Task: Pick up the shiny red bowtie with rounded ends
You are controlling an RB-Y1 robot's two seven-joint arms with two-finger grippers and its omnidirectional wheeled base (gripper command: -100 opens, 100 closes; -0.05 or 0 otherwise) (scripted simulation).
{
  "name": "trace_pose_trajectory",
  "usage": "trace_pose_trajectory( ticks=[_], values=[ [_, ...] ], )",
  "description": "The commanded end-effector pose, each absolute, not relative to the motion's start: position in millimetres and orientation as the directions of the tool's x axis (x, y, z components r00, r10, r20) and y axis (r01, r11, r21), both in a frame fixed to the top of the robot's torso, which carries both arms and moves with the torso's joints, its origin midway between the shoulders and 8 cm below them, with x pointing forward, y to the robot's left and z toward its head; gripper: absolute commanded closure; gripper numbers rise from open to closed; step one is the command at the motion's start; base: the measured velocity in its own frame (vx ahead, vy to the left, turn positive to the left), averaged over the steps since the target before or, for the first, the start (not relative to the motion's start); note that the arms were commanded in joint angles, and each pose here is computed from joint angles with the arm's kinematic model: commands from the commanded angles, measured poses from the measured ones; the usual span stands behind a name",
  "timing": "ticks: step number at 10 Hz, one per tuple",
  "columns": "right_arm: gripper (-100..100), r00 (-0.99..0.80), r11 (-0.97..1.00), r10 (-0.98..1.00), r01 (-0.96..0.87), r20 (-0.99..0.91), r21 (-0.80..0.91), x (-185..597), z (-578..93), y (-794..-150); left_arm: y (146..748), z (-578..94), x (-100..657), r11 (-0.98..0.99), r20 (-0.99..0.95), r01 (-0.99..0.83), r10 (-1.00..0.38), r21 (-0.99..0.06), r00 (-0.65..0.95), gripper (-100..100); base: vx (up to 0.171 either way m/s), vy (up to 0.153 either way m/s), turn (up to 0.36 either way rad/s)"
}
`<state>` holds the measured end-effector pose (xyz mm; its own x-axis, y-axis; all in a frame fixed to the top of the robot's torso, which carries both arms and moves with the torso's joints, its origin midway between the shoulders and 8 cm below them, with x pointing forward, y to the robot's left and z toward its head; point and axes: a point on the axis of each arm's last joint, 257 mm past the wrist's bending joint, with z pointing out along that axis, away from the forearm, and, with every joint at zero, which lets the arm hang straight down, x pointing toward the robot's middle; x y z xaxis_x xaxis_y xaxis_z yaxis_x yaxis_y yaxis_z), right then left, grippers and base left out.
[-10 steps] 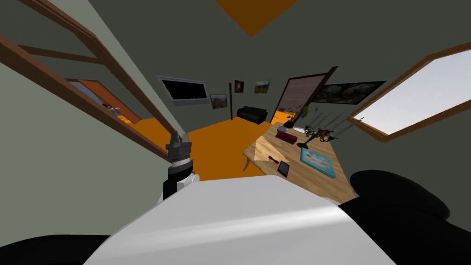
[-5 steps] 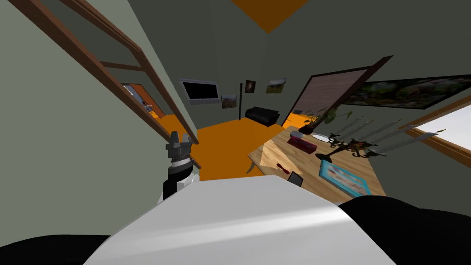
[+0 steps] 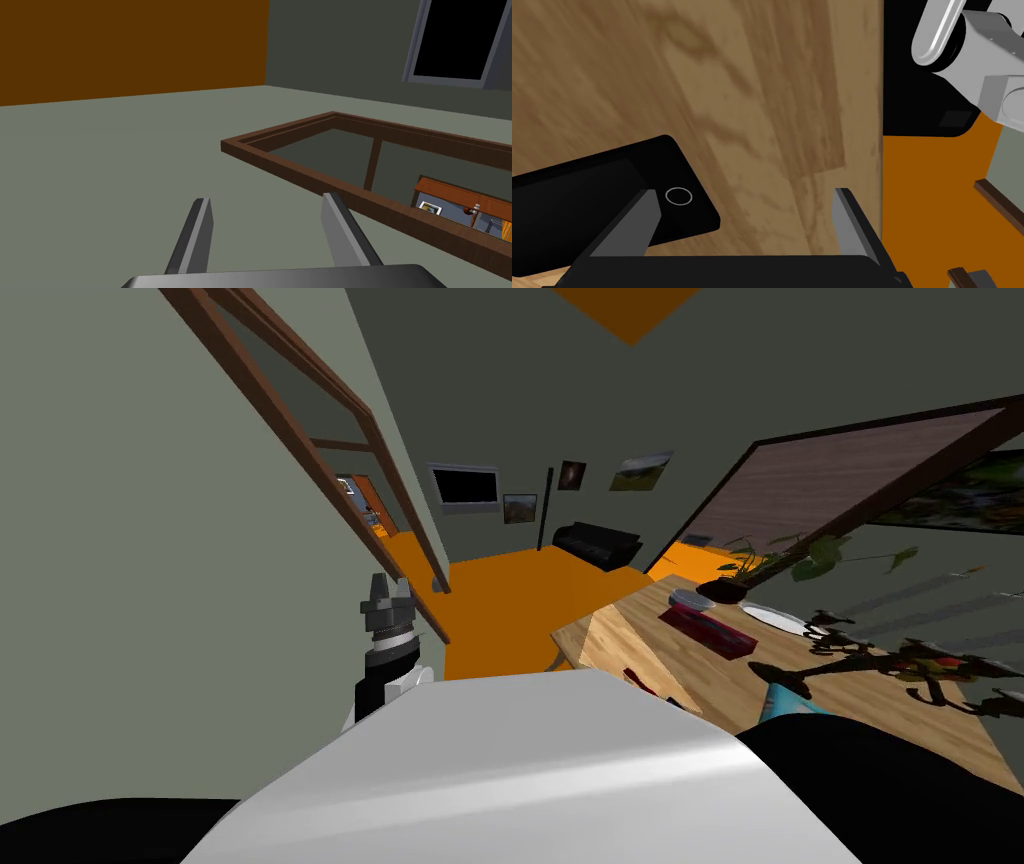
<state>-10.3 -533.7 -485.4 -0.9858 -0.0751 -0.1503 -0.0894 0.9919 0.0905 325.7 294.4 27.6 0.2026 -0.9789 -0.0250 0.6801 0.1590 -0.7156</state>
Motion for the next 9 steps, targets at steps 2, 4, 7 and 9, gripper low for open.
trace_pose_trajectory(
  ticks=[2,4,7,9],
  values=[
    [-100,-0.991,0.994,-0.11,-0.112,-0.071,0.019,-38,-483,-570,294,28,326,0.159,-0.025,0.68,-0.979,-0.716,0.203,0,0.078,-0.042,0.388],
    [-100,-0.992,0.993,-0.118,-0.118,-0.049,0.001,-46,-482,-578,294,28,326,0.159,-0.025,0.68,-0.979,-0.716,0.203,0,0.069,-0.043,0.164],
    [-100,-0.99,0.99,-0.14,-0.139,-0.018,-0.032,-55,-482,-592,294,28,326,0.159,-0.025,0.68,-0.979,-0.716,0.203,0,0.128,-0.028,0.273],
    [0,-0.99,0.99,-0.137,-0.136,-0.02,-0.029,-55,-482,-590,294,28,326,0.159,-0.025,0.68,-0.979,-0.716,0.203,0,0.047,-0.016,0.027]
  ],
)
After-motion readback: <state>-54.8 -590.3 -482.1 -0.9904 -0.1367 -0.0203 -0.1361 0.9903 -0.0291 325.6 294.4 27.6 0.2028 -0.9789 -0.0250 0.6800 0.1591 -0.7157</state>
